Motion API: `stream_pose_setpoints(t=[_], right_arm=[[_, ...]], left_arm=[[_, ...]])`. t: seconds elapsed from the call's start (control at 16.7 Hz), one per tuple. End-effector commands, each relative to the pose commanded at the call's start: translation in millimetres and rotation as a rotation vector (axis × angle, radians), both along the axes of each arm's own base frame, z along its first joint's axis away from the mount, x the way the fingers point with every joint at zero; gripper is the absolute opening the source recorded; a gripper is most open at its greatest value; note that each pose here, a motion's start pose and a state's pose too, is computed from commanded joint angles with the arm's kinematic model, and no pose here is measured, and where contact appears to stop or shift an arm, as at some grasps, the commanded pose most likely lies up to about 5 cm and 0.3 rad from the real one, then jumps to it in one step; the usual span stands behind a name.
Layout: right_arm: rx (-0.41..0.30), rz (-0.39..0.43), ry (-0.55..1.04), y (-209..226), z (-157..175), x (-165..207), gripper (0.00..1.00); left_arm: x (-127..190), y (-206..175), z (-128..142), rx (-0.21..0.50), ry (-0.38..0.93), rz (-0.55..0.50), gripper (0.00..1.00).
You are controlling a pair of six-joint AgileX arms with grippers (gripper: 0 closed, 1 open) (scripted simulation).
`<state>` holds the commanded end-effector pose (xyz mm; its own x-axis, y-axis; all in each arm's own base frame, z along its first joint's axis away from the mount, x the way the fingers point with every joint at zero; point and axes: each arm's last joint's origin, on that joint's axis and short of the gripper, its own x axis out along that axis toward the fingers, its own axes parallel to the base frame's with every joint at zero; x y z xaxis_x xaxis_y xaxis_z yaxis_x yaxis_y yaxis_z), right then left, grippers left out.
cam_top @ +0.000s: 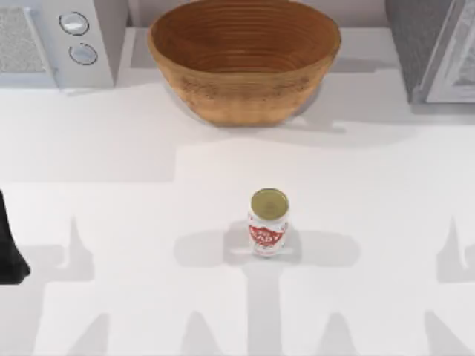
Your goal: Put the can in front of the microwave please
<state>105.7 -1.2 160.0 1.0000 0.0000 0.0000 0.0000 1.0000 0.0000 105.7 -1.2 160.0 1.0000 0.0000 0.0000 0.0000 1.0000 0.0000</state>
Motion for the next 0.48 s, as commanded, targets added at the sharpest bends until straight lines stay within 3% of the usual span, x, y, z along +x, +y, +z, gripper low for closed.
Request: stream_pose_setpoints(t=[0.24,0.48], right_arm=[[0.0,0.0,0.0,0.0,0.0,0.0,1.0],[0.0,0.0,0.0,0.0,0.0,0.0,1.0]], left_arm=[[0.1,-1.5,5.6,0.001,0.024,-0.014,1.0],[4.4,-10.4,41.4,0.012,0.161,-0.096,1.0]])
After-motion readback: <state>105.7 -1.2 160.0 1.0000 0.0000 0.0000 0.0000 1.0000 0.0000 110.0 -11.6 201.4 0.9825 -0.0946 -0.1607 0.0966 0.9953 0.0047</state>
